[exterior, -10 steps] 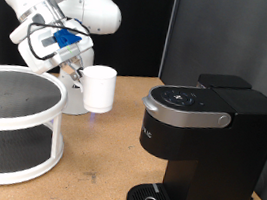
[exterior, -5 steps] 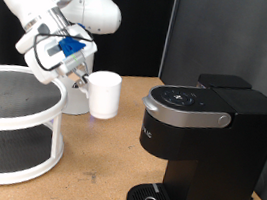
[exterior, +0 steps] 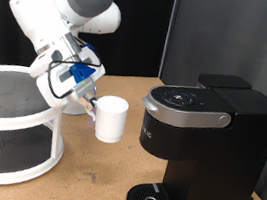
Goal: Make a cup of coffee with the keurig machine
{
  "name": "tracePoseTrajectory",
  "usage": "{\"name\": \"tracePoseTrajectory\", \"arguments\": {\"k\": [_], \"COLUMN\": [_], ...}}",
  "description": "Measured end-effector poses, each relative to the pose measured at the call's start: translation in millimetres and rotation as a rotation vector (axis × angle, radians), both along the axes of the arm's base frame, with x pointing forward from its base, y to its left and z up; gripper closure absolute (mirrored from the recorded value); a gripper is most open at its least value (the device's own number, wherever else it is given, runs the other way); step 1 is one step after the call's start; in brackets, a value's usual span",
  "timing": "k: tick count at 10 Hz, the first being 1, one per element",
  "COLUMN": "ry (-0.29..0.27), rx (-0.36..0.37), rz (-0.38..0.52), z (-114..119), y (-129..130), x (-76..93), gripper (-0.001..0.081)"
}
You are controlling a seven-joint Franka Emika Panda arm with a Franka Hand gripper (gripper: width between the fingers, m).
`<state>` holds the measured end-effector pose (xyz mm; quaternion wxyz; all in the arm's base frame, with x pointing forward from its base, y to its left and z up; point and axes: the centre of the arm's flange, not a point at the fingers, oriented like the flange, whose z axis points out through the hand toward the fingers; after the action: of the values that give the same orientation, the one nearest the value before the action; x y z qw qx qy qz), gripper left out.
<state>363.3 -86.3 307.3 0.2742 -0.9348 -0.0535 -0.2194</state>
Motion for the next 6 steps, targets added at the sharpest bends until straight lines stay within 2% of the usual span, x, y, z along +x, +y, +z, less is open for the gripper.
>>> {"name": "tracePoseTrajectory", "arguments": {"k": [6], "ry": [-0.014], "rx": [-0.035], "rz": [-0.007], "z": [-45.5], "y": [9.0], "x": [0.4], "gripper": [0.0734]}}
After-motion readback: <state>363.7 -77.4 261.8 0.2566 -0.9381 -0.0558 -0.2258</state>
